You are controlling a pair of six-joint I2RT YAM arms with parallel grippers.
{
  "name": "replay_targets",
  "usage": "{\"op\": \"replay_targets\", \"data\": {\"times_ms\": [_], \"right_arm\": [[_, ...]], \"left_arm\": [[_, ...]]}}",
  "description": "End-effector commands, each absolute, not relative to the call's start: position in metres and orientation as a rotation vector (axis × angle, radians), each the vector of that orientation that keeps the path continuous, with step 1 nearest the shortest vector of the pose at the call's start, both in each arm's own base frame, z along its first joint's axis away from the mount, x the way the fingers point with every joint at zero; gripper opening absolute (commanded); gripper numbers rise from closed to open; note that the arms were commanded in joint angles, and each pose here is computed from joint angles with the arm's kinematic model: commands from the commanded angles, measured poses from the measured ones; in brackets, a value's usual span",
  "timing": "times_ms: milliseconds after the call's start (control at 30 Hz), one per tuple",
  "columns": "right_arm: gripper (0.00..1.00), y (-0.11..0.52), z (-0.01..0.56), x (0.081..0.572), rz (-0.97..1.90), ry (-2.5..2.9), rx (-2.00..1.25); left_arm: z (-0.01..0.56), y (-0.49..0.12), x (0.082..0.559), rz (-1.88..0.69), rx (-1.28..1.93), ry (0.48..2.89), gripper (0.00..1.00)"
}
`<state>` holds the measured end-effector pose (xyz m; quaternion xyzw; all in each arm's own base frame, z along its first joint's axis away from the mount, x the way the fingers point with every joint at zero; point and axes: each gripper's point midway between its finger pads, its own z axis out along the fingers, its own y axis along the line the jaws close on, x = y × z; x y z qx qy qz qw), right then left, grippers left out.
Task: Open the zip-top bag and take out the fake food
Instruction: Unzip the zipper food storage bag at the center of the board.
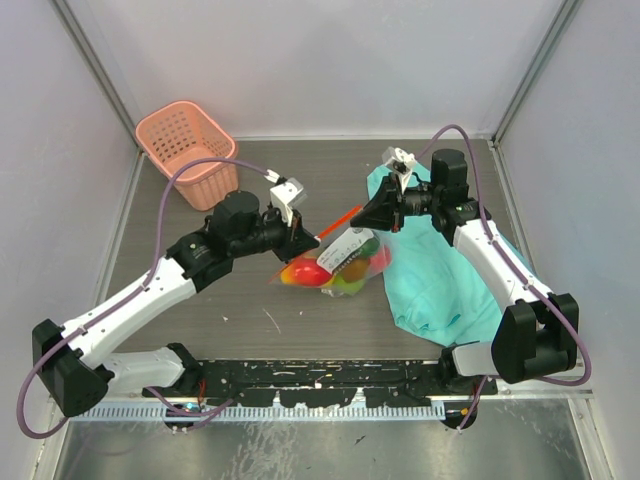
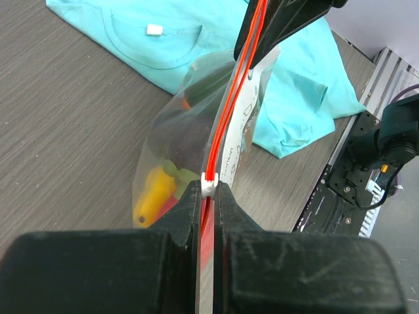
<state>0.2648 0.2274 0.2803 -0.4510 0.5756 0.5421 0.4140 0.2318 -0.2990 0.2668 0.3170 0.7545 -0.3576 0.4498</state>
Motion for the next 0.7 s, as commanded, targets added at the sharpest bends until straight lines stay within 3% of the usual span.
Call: {"op": "replay_targets", "data": {"times_ms": [0,667], "right_arm": [[0.01,0.223,0.304,0.265,1.295,1.353,-1.167],[0.01,0.22,0.301,0.271,1.289,1.371,-1.148]], "left_arm": [[0.267,-0.286,0.231,-0.849,0.765,1.873,0.0],[0.244,-0.271,0.225,-0.808,0.732,1.926,0.0]]}}
